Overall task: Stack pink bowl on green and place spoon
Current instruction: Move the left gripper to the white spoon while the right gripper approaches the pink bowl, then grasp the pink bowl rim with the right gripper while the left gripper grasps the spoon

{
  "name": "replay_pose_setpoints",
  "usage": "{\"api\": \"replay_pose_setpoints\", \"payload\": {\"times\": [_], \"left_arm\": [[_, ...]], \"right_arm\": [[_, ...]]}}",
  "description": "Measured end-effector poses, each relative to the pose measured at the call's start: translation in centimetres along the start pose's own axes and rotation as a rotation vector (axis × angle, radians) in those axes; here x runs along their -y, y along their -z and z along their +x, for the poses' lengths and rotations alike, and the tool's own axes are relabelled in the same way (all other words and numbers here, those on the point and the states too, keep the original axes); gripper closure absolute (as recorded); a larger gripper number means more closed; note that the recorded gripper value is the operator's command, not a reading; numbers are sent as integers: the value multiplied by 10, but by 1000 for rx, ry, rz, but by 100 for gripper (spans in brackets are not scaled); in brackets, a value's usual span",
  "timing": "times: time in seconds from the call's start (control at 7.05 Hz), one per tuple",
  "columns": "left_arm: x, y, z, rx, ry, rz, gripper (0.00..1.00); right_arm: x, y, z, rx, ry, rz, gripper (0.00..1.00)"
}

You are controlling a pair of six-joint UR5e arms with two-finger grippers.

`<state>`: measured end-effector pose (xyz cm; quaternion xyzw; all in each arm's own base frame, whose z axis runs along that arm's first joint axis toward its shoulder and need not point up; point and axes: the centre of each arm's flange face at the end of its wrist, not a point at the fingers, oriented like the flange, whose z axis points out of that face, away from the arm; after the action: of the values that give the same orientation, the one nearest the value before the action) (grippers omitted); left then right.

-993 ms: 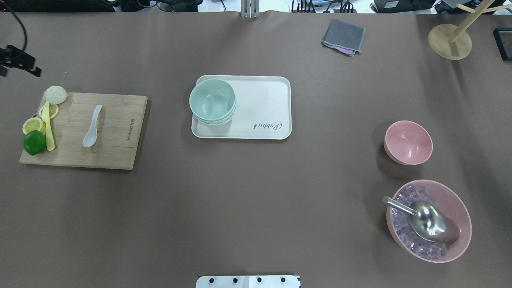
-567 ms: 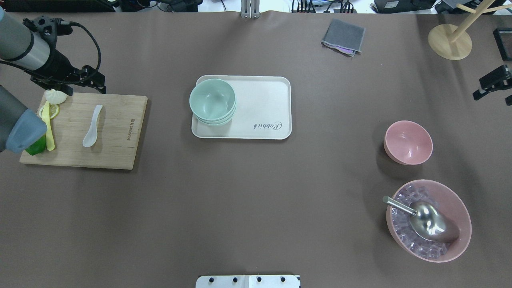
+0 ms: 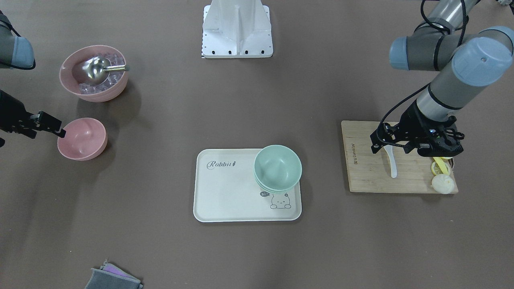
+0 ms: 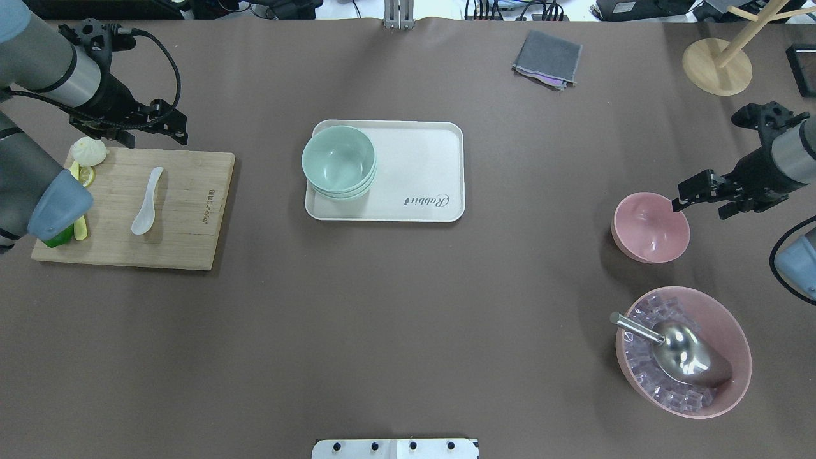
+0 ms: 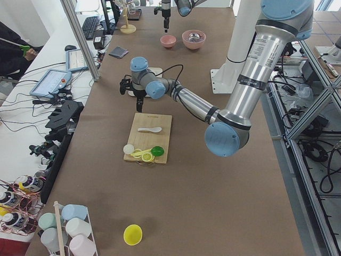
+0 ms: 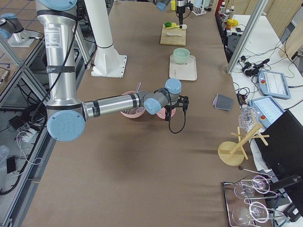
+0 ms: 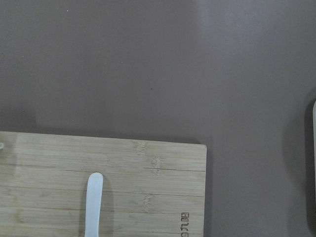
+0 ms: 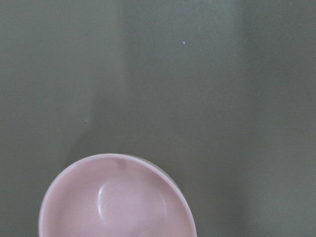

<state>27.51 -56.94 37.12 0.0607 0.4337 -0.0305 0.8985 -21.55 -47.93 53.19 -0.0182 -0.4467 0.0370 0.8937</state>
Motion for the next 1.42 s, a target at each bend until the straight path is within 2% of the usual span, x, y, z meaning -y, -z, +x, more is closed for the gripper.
{"api": "replay_pose_setpoints", "payload": {"times": [0.14, 0.28, 0.57, 0.85, 1.13, 1.42], "left_arm": [[1, 0, 2, -2, -2, 0, 1], [1, 1, 4, -4, -4, 1, 2], [2, 1, 5, -5, -5, 2, 2], [3, -2, 8, -4, -8, -1, 2], [4, -22, 11, 19, -11, -19, 2], [0, -53, 7, 84, -18, -17, 3]], "right_arm": [[-5, -18, 2, -27, 5, -1, 26], [-8, -30, 7, -47, 4, -9, 99], [-10, -39, 8, -58, 11, -18, 100], [-9, -37, 1, -44, 22, -22, 100], [-2, -16, 0, 4, 6, -19, 100], [11, 19, -3, 64, -11, 9, 100]]}}
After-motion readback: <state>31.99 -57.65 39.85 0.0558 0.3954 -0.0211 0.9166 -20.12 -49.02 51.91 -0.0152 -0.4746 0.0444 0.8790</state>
